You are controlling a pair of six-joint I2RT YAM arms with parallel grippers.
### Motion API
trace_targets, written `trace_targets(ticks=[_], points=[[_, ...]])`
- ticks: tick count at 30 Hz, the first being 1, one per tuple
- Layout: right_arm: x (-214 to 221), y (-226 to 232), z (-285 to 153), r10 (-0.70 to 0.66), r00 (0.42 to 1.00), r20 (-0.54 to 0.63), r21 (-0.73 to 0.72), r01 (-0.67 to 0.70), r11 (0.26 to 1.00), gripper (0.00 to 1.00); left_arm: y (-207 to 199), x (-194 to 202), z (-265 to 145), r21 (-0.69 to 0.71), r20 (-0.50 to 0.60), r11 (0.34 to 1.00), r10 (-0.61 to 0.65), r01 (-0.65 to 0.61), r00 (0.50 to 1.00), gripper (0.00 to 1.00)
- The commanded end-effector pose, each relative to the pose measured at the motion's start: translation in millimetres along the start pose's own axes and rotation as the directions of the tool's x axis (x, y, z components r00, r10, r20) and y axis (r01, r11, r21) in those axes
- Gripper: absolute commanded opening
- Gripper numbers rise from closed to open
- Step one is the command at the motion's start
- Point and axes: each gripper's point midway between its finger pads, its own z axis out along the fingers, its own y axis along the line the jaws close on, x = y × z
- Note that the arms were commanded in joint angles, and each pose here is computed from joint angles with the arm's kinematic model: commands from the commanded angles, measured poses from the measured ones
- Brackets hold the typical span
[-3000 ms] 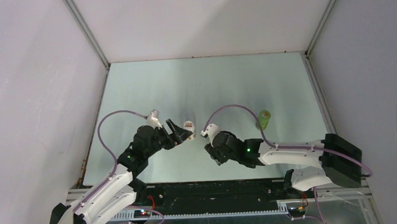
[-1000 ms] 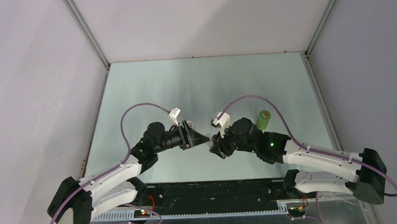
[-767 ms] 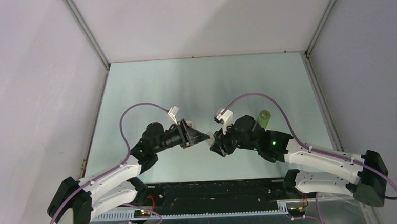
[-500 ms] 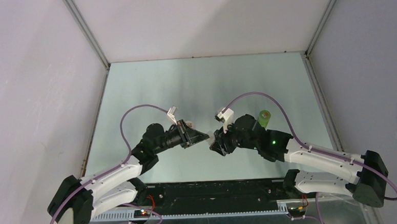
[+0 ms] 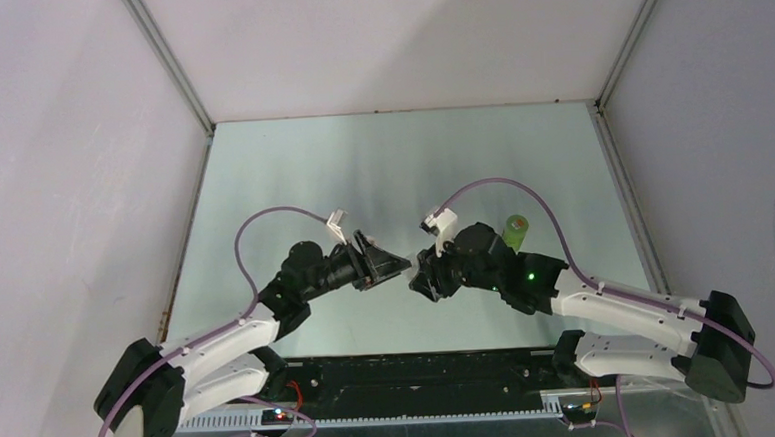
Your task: Sort the pills into containers
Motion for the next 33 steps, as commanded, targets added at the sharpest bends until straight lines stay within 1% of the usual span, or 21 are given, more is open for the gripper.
trace_targets(ticks=[1,2,3,4,5,6,7,8,9,12,16,18,24,29,33], points=[[-14,-16,1,0.038,0.999,0.036,0.095,-0.042,0.995,0.42,-9,-19,-3,-0.038,0.081,0.997,0.063,-0.06,0.995,0.76],[-9,-20,3,0.045,0.999,0.022,0.113,-0.048,0.992,0.42,-3,-19,-5,-0.073,0.081,0.995,0.077,-0.072,0.994,0.78],[-7,-24,3,0.051,0.998,0.021,0.133,-0.053,0.99,0.42,-4,-28,-6,-0.096,0.116,0.992,0.091,-0.08,0.989,0.8],[-3,-29,5,0.062,0.998,0.014,0.149,-0.063,0.987,0.42,5,-27,-11,-0.144,0.112,0.986,0.104,-0.088,0.988,0.8],[0,-34,5,0.069,0.998,0.011,0.168,-0.069,0.983,0.42,7,-36,-13,-0.176,0.15,0.98,0.119,-0.092,0.982,0.81],[3,-39,6,0.081,0.997,0.008,0.185,-0.081,0.979,0.42,12,-37,-18,-0.215,0.156,0.972,0.132,-0.097,0.979,0.82],[7,-45,7,0.088,0.996,0.004,0.209,-0.086,0.974,0.43,16,-45,-23,-0.244,0.192,0.965,0.145,-0.096,0.971,0.82],[11,-51,9,0.102,0.995,-0.005,0.231,-0.098,0.968,0.43,24,-44,-27,-0.284,0.191,0.954,0.154,-0.096,0.969,0.83],[15,-57,11,0.108,0.994,-0.011,0.254,-0.101,0.962,0.43,28,-50,-31,-0.308,0.221,0.947,0.165,-0.092,0.961,0.83],[31,-78,20,0.149,0.988,-0.043,0.33,-0.127,0.935,0.43,41,-51,-42,-0.369,0.232,0.925,0.181,-0.085,0.956,0.84],[50,-103,33,0.195,0.979,-0.065,0.413,-0.152,0.898,0.44,45,-50,-49,-0.384,0.233,0.919,0.188,-0.088,0.954,0.85],[56,-111,41,0.205,0.976,-0.068,0.433,-0.157,0.888,0.44,49,-53,-52,-0.405,0.252,0.911,0.198,-0.083,0.947,0.85],[69,-125,57,0.218,0.973,-0.078,0.474,-0.157,0.866,0.46,55,-52,-55,-0.421,0.252,0.904,0.2,-0.079,0.947,0.85],[83,-130,62,0.264,0.959,-0.108,0.487,-0.18,0.855,0.55,58,-52,-57,-0.427,0.258,0.901,0.204,-0.078,0.944,0.85],[90,-128,65,0.308,0.942,-0.132,0.462,-0.216,0.86,0.62,59,-53,-58,-0.43,0.26,0.899,0.207,-0.079,0.943,0.85]])
